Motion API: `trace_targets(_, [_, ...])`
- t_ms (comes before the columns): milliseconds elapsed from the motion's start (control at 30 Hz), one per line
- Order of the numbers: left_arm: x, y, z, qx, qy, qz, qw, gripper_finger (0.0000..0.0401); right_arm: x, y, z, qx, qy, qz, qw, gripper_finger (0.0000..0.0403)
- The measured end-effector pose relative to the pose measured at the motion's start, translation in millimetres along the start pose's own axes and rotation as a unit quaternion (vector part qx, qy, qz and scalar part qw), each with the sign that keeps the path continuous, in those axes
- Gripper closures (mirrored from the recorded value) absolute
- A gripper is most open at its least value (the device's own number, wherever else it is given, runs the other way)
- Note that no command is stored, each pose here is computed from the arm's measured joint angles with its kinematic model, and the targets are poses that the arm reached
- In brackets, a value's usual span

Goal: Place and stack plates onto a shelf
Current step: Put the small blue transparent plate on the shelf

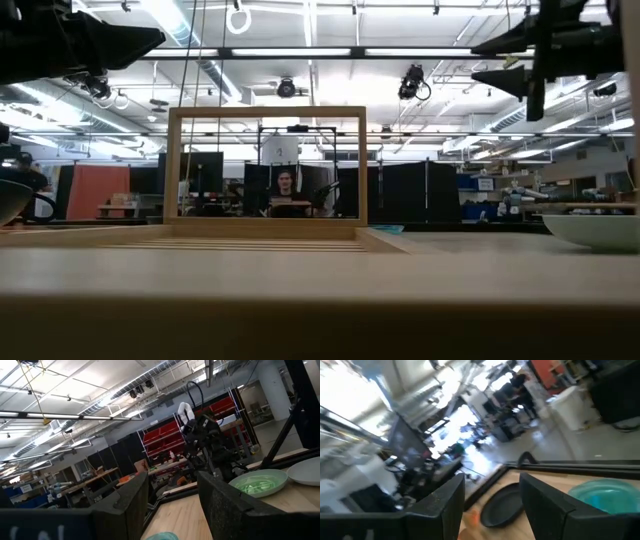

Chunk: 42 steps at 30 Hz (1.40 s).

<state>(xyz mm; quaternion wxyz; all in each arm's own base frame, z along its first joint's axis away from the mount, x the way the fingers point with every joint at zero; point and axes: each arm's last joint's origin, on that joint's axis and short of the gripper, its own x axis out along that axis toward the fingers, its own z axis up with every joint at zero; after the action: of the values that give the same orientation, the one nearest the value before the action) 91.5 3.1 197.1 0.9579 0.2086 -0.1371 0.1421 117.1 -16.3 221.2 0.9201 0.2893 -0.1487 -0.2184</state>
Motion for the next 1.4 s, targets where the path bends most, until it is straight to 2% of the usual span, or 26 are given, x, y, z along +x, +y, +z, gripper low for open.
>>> trace_targets(200, [0.0,0.0,0.0,0.0,0.0,0.0,1.0,0.0225,21.5,10.3,7.9,-0.033,-0.002,-0.098,0.995,0.0209])
trace_targets(367, [0.0,0.0,0.0,0.0,0.0,0.0,1.0,0.0225,39.1,7.2,11.9,-0.03,0.01,-0.157,0.987,0.0209])
trace_targets(533, [0.0,0.0,-0.1,0.0,0.0,0.0,1.0,0.0225,53.0,-6.4,14.9,-0.02,0.036,-0.203,0.978,0.0209])
trace_targets(733, [0.0,0.0,0.0,0.0,0.0,0.0,1.0,0.0225,65.7,-36.5,11.8,0.002,0.093,-0.251,0.963,0.0209])
trace_targets(1033, [0.0,0.0,0.0,0.0,0.0,0.0,1.0,0.0225,81.9,-79.2,4.6,0.031,0.145,-0.305,0.941,0.0209])
trace_targets(1233, [0.0,0.0,0.0,0.0,0.0,0.0,1.0,0.0225,95.5,-95.4,-3.0,0.044,0.156,-0.302,0.939,0.0209])
trace_targets(1400, [0.0,0.0,0.0,0.0,0.0,0.0,1.0,0.0225,122.1,-100.7,-2.6,0.044,0.17,-0.312,0.934,0.0209])
